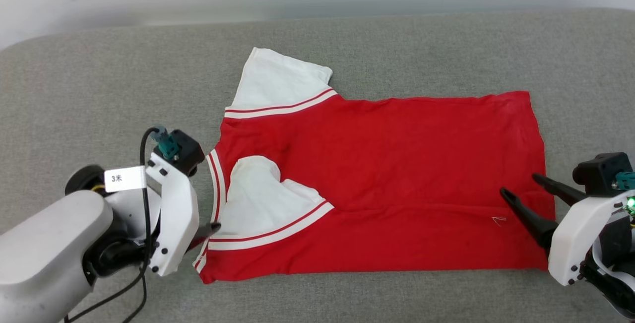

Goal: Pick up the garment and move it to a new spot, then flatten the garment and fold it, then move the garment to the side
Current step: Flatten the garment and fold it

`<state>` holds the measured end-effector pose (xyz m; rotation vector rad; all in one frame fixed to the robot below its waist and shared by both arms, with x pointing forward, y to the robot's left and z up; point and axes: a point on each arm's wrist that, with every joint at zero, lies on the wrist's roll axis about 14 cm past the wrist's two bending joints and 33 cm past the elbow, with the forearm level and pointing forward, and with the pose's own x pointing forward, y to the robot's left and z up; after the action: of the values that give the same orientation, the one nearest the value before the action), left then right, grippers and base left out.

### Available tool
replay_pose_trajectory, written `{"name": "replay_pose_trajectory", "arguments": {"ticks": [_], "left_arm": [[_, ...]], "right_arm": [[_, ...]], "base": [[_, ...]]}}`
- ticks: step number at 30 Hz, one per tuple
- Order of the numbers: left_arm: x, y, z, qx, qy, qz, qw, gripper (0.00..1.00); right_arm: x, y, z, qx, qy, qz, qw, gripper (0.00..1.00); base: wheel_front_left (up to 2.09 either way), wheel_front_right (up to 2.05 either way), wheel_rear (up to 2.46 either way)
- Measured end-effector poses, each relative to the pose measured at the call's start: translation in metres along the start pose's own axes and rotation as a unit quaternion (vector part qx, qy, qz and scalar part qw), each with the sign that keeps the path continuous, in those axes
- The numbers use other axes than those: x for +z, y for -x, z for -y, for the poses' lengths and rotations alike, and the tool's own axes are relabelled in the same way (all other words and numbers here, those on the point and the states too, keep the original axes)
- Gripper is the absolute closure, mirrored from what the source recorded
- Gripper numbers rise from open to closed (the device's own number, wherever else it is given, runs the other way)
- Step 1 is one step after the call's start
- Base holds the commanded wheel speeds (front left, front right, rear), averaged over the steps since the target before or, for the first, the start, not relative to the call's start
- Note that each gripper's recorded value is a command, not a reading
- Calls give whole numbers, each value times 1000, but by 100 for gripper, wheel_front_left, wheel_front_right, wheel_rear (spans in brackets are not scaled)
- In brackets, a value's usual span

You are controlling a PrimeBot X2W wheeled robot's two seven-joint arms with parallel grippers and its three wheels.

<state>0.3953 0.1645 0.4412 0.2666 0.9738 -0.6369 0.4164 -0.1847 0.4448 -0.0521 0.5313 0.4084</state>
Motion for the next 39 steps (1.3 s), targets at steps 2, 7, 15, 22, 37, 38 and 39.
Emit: {"name": "replay_pose_trajectory", "arguments": {"ticks": [2,7,15,22,37,38,39], "left_arm": [[-10,-6,4,-15,16,-25,999,0],[-39,-25,16,-41,21,-89,995,0],[-65,-46,17,-49,26,-139,989,0],[-58,-45,15,-40,19,-110,993,100],[-42,-37,18,-42,-3,-54,998,100],[-41,-37,19,-43,-3,-53,998,100],[-41,-38,18,-43,-3,-51,998,100]], "right_arm": [[-4,-1,0,1,-3,-7,1000,0],[-10,-4,1,1,-8,-19,1000,0],[-14,-10,5,-2,-13,-25,1000,0],[27,-2,23,-18,50,-6,999,0],[-36,32,44,-10,78,-316,946,0],[-43,29,43,-8,70,-325,943,0],[-50,26,40,-4,63,-333,941,0]], "base": [[0,0,0],[0,0,0],[0,0,0],[0,0,0],[0,0,0],[0,0,0],[0,0,0]]}}
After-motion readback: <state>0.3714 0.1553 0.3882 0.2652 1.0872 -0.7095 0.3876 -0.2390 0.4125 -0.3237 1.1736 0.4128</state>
